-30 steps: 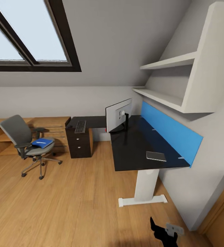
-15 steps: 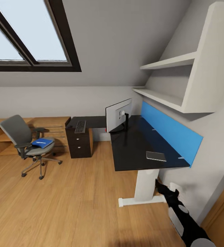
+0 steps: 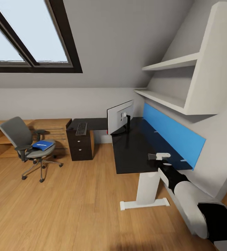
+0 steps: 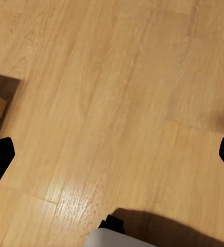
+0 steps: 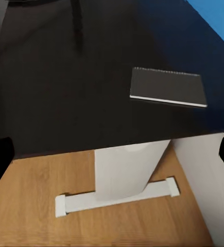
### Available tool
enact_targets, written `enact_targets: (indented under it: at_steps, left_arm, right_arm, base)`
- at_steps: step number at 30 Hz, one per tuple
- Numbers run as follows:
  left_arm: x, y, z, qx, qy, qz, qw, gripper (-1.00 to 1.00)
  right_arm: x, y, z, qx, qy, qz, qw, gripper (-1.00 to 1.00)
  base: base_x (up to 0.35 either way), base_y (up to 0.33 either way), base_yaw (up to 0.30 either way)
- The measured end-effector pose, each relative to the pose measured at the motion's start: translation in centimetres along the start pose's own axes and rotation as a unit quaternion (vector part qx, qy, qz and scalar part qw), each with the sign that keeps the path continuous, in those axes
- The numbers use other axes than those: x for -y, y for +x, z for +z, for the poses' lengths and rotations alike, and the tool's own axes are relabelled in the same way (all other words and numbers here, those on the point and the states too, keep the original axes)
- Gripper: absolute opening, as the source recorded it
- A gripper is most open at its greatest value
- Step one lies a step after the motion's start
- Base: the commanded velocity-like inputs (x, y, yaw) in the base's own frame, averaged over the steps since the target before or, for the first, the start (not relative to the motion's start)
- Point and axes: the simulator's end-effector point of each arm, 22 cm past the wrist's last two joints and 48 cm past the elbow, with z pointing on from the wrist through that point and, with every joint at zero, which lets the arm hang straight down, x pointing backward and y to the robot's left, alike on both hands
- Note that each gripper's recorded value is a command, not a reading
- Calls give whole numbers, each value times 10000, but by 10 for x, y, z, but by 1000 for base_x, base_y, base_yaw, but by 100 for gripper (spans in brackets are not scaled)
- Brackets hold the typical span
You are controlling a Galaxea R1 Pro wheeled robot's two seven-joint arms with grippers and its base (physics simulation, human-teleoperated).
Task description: In the bedroom, organize the workspace by keeping the computer under the desk, ensuring the monitor is on the desk, placing the keyboard on the desk next to the monitor, placing the mouse on the desk next to the keyboard, moving the folder from the swivel chair onto the desk next to the mouse, stacking the notebook on top of the folder with the pen on top of the notebook, and positioning the swivel chair next to the desk.
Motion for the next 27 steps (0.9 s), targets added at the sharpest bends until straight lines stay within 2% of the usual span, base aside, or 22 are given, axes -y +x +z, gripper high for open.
enact_targets:
  at_steps: [2, 5, 6, 11, 16, 21, 25, 26, 27]
  left_arm:
    - [0, 0, 0, 2, 1, 0, 10000, 100]
    - [-1, 0, 0, 8, -3, -2, 10000, 100]
    - [-1, 0, 0, 8, -3, -2, 10000, 100]
    - [-2, -1, 0, 10, -9, -2, 10000, 100]
    - [-2, -1, 0, 11, -12, -5, 10000, 100]
    - [-2, -1, 0, 18, -12, -7, 10000, 100]
    - [-3, -1, 0, 22, -16, -11, 10000, 100]
    - [-4, -2, 1, 26, -23, -6, 10000, 100]
    - [-4, -2, 1, 27, -25, -5, 10000, 100]
  right_arm:
    - [-2, 3, 0, -32, -14, 16, 10000, 100]
    - [4, 0, 1, 121, 15, 770, 9970, 100]
    - [5, 0, 1, 137, 20, 881, 9960, 100]
    - [9, -2, 1, 192, 39, 1212, 9924, 100]
    - [16, -2, 1, 222, 64, 1289, 9914, 100]
    - [29, -2, 1, 242, 144, 1180, 9926, 100]
    - [36, -3, 1, 256, 199, 963, 9948, 100]
    - [41, -3, 1, 265, 240, 758, 9965, 100]
    - [42, -3, 1, 269, 251, 692, 9969, 100]
  base:
    - [75, 0, 0]
    - [242, 0, 0]
    - [276, 0, 0]
    - [297, -11, 0]
    - [290, -146, 0]
    - [270, -220, 0]
    - [266, -233, 0]
    - [265, -236, 0]
    - [265, -236, 0]
